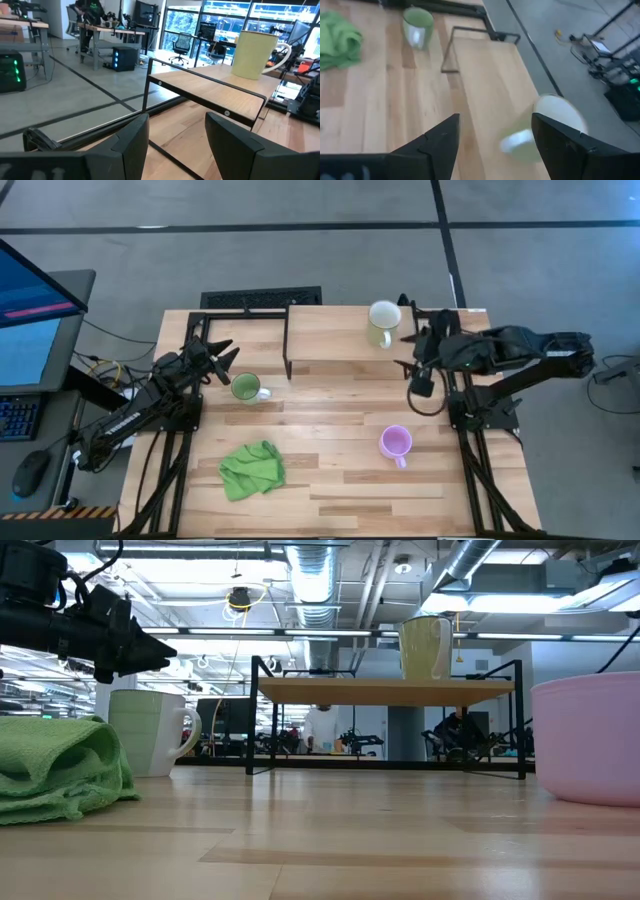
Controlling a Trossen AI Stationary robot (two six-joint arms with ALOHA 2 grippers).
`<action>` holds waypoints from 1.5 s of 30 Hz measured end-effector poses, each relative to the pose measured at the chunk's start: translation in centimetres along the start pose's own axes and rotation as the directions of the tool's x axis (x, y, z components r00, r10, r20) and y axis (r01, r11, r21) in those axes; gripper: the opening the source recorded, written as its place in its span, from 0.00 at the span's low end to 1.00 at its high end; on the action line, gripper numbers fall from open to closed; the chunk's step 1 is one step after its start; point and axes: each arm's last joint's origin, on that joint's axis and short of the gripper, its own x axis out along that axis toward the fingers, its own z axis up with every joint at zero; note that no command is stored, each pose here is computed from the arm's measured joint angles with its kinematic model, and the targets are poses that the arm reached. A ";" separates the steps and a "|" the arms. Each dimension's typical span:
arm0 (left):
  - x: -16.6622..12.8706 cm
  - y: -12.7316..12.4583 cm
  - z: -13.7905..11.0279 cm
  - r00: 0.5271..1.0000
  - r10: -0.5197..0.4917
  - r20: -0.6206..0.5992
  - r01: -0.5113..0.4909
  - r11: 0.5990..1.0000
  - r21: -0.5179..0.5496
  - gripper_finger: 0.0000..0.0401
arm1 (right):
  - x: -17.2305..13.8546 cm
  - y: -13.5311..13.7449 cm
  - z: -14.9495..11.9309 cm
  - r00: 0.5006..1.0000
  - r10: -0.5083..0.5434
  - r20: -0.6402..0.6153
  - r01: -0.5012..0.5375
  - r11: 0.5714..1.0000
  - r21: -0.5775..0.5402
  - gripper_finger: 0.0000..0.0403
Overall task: Stack small to large cups/mugs on shelf
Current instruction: Put the green mug on the shelf
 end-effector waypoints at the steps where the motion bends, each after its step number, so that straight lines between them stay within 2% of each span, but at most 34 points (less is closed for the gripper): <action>1: 0.0 0.0 0.0 1.000 0.000 0.000 0.000 1.000 0.000 0.46 | 0.2 0.2 -0.5 1.000 0.022 0.019 -0.022 1.000 -0.003 0.67; 6: 0.0 0.0 0.0 1.000 0.000 0.001 0.000 1.000 0.000 0.46 | 1.5 1.6 -2.7 0.963 0.237 0.132 -0.234 0.972 -0.036 0.67; 8: 0.0 0.0 0.0 1.000 0.000 0.000 0.000 1.000 0.000 0.46 | 2.2 2.0 -3.6 0.949 0.275 0.156 -0.271 0.961 -0.047 0.67; 13: 0.0 0.0 0.0 1.000 0.000 0.001 0.000 1.000 0.000 0.46 | 4.4 2.5 -6.2 0.958 0.250 0.143 -0.249 0.968 -0.024 0.67; 18: 0.0 0.0 0.0 1.000 0.000 0.000 0.000 1.000 0.000 0.46 | 6.1 2.8 -8.3 0.959 0.215 0.186 -0.220 0.976 0.006 0.67; 24: 0.0 0.0 0.0 1.000 0.000 0.000 0.000 1.000 0.000 0.46 | 7.4 3.5 -10.7 0.923 0.295 0.247 -0.307 0.952 0.009 0.67; 33: 0.0 0.0 0.0 1.000 0.000 0.001 0.000 1.000 0.000 0.46 | 9.4 3.3 -13.5 0.943 0.252 0.218 -0.267 0.963 0.042 0.67; 39: 0.0 0.0 0.0 1.000 0.000 0.000 0.000 1.000 0.000 0.46 | 10.9 3.1 -15.4 0.926 0.281 0.254 -0.303 0.952 0.050 0.67; 45: 0.0 0.0 0.0 1.000 0.000 0.000 0.000 1.000 -0.001 0.46 | 12.0 2.8 -17.0 0.928 0.267 0.258 -0.297 0.952 0.082 0.67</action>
